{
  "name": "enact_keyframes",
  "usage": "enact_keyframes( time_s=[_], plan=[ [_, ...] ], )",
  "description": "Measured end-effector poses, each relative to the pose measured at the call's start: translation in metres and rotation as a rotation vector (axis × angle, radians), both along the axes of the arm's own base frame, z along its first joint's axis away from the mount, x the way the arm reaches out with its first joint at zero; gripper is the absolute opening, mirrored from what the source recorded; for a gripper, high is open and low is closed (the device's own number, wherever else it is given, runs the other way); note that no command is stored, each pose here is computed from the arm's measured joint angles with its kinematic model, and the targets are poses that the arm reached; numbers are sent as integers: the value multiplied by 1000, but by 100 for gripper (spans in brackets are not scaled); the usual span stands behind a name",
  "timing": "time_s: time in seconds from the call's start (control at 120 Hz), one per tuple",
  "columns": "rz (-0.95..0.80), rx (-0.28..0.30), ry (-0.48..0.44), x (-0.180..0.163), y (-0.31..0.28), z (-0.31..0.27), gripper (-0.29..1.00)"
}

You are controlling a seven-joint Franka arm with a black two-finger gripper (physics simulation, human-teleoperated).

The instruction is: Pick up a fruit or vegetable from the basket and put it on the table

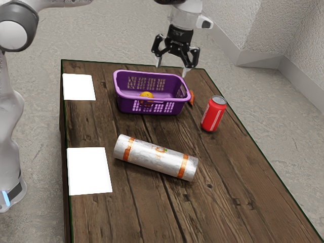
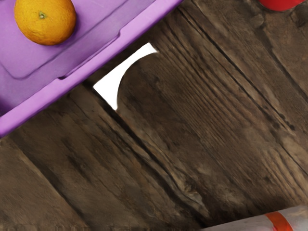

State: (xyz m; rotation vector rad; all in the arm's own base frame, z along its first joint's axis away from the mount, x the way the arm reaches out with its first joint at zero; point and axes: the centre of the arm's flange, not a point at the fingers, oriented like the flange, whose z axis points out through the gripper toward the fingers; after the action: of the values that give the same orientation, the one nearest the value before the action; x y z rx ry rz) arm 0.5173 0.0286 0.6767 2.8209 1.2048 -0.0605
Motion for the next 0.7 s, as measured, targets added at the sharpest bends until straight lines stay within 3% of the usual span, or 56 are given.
enact_keyframes(
  time_s=[0.2,0.317,0.45,0.7],
  plan=[
    [408,-16,54,-10,-22,13,70],
    [532,-34,60,-27,-23,31,70],
    [695,-22,73,-37,49,31,70],
    [868,16,177,-57,115,-81,70]
  ],
)
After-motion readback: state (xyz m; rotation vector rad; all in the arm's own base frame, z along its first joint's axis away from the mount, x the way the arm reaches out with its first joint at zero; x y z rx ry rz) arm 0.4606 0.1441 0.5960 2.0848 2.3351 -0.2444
